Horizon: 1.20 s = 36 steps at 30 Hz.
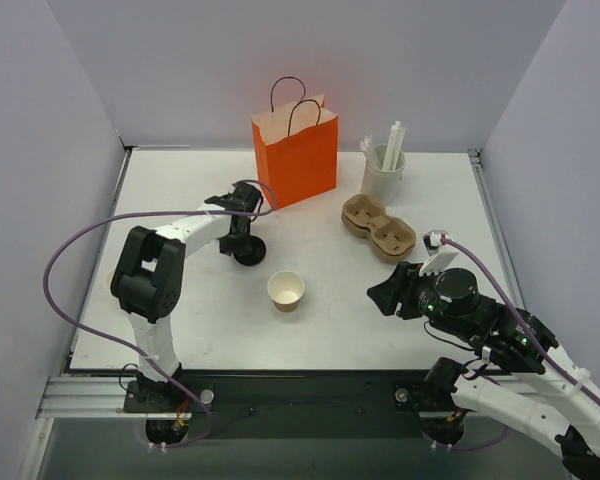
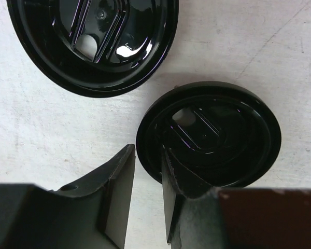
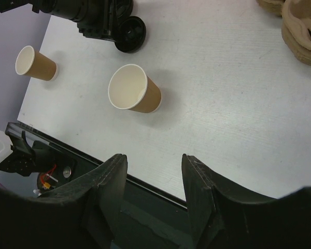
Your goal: Pack the takeout coffee
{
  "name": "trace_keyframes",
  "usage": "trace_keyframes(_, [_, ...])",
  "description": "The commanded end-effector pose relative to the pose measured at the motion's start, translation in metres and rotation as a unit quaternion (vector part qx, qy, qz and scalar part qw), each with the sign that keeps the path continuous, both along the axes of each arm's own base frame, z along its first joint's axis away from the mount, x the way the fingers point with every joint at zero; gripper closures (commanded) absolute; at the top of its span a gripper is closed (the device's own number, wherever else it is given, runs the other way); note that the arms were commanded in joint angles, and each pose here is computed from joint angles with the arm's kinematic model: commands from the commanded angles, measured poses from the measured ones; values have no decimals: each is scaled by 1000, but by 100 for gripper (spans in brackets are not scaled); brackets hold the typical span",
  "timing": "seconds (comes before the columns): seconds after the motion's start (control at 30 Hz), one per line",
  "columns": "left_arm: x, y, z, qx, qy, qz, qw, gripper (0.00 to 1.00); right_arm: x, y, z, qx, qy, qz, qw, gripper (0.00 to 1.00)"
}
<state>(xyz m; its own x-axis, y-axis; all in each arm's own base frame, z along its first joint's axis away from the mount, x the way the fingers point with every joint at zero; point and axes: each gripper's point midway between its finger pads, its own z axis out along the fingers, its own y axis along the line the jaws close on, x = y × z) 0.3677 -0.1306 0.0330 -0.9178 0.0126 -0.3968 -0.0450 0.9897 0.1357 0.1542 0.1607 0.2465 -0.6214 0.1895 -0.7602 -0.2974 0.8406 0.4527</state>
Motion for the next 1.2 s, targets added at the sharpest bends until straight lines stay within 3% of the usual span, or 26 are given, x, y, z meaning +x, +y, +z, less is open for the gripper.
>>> trace_keyframes(0.0, [7, -1, -7, -12, -8, 14, 1000, 64, 3, 3, 6, 5, -9, 0, 1000, 53])
trace_keyframes(0.23, [1, -7, 2, -37, -3, 10, 999, 90, 2, 4, 9, 12, -7, 0, 1000, 53])
trace_keyframes(0.4, [-6, -12, 32, -76, -19, 7, 997, 91, 6, 10, 16, 15, -14, 4, 1000, 53])
trace_keyframes(0.5, [-14, -29, 62, -170, -38, -15, 985, 92, 9, 21, 34, 28, -25, 21, 999, 53])
trace_keyframes(0.53, [-14, -47, 91, -260, -62, -42, 963, 91, 10, 27, 36, 26, -27, 34, 999, 53])
trace_keyframes(0.6, [-20, -63, 119, -345, -86, -81, 931, 91, 10, 42, 48, 53, -38, 60, 996, 53])
trace_keyframes(0.63, [-23, -67, 138, -386, -126, -104, 908, 91, 8, 51, 50, 63, -37, 79, 994, 53])
trace_keyframes(0.67, [-39, -85, 157, -442, -121, -153, 876, 91, 6, 62, 60, 90, -47, 103, 990, 53])
trace_keyframes(0.73, [-55, -98, 184, -492, -152, -201, 833, 91, 5, 71, 64, 105, -50, 117, 986, 52])
trace_keyframes(0.8, [-78, -112, 199, -555, -125, -209, 795, 91, 0, 86, 79, 142, -67, 151, 976, 52])
trace_keyframes(0.83, [-78, -119, 226, -580, -167, -245, 759, 91, -3, 92, 72, 146, -68, 169, 972, 52])
trace_keyframes(0.9, [-104, -130, 230, -643, -115, -241, 718, 91, -5, 106, 89, 182, -122, 209, 953, 51])
trace_keyframes(0.93, [-107, -133, 247, -658, -146, -267, 689, 91, -6, 110, 92, 190, -141, 220, 946, 51])
trace_keyframes(0.97, [-116, -135, 244, -673, -136, -262, 678, 91, -4, 114, 95, 204, -170, 227, 937, 51])
trace_keyframes(1.0, [-124, -137, 262, -697, -143, -271, 648, 91, -1, 115, 95, 197, -198, 233, 932, 51])
trace_keyframes(1.07, [-134, -137, 263, -718, -131, -265, 630, 91, 7, 117, 92, 195, -234, 225, 926, 51])
trace_keyframes(1.1, [-142, -139, 276, -734, -134, -274, 607, 91, 11, 117, 89, 186, -252, 222, 923, 51])
trace_keyframes(1.17, [-151, -140, 279, -744, -127, -282, 592, 91, 20, 116, 87, 184, -266, 200, 925, 51])
